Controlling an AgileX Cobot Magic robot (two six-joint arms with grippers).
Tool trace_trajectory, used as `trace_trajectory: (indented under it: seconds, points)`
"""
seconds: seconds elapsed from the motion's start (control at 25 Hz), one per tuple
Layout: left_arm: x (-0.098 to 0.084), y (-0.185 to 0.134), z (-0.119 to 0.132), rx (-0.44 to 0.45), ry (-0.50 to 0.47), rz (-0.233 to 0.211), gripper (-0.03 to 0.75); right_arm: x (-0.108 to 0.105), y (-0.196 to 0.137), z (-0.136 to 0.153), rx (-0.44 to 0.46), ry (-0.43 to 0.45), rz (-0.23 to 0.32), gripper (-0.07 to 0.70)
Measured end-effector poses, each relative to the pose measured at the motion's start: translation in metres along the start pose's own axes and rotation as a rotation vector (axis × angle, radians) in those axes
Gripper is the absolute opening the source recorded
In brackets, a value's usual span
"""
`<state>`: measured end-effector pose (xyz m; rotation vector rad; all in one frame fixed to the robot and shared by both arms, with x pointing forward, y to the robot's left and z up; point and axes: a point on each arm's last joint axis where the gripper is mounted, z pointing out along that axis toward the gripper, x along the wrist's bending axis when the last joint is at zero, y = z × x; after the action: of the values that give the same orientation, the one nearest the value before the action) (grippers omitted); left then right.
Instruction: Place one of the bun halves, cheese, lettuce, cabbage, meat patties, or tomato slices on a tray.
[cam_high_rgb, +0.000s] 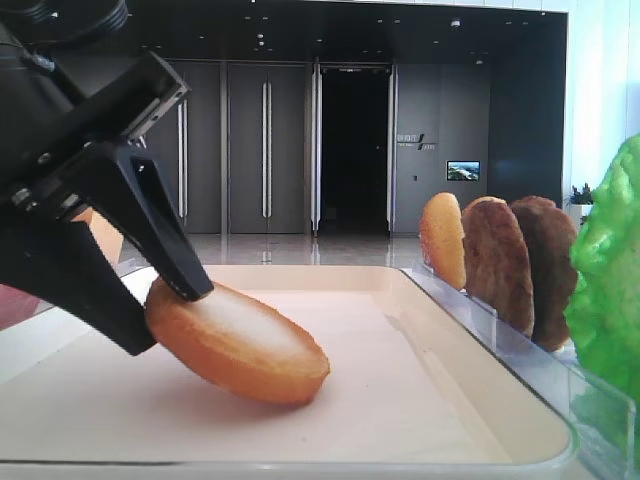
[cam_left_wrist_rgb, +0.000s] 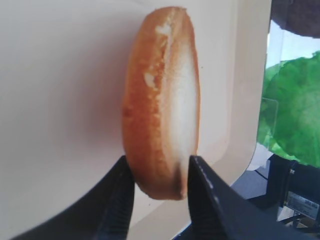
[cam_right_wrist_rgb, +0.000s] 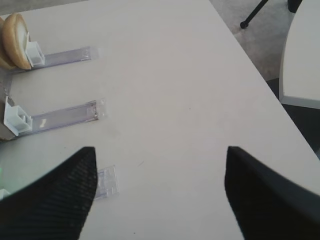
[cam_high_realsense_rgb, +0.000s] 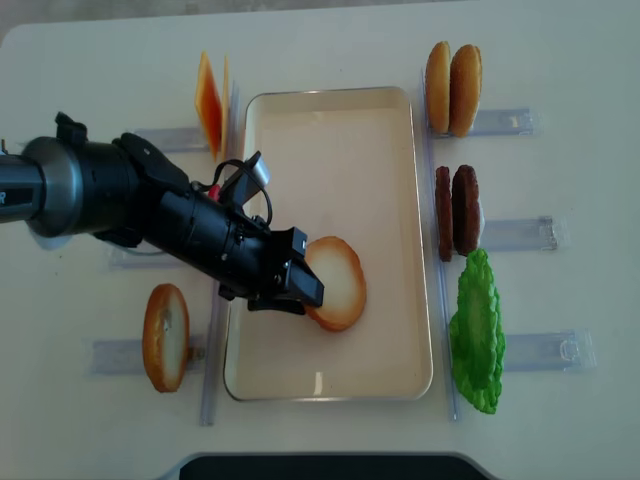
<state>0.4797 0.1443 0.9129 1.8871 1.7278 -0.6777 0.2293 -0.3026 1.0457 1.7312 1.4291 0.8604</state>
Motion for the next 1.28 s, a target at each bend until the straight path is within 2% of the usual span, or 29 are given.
trace_trajectory:
  seconds: [0.2, 0.48, 1.04, 1.2, 1.28]
  points:
    - [0.0030, -0.0019, -0.0001, 0.021, 0.033, -0.019, 0.322, 0.0000, 0.0000, 0.0000, 0.000, 0.000, 0.000, 0.535]
    - [0.0035, -0.0022, -0.0002, 0.024, 0.038, -0.023, 0.435, 0.0000, 0.0000, 0.0000, 0.000, 0.000, 0.000, 0.535]
    - [0.0059, -0.0043, -0.0004, 0.047, 0.065, -0.031, 0.512, 0.0000, 0.0000, 0.0000, 0.000, 0.000, 0.000, 0.535]
    - [0.0052, -0.0064, -0.0007, 0.075, 0.060, -0.019, 0.517, 0.0000, 0.0000, 0.0000, 0.000, 0.000, 0.000, 0.535]
    - [0.0035, -0.0068, -0.0019, 0.101, 0.058, 0.002, 0.517, 0.0000, 0.0000, 0.0000, 0.000, 0.000, 0.000, 0.535]
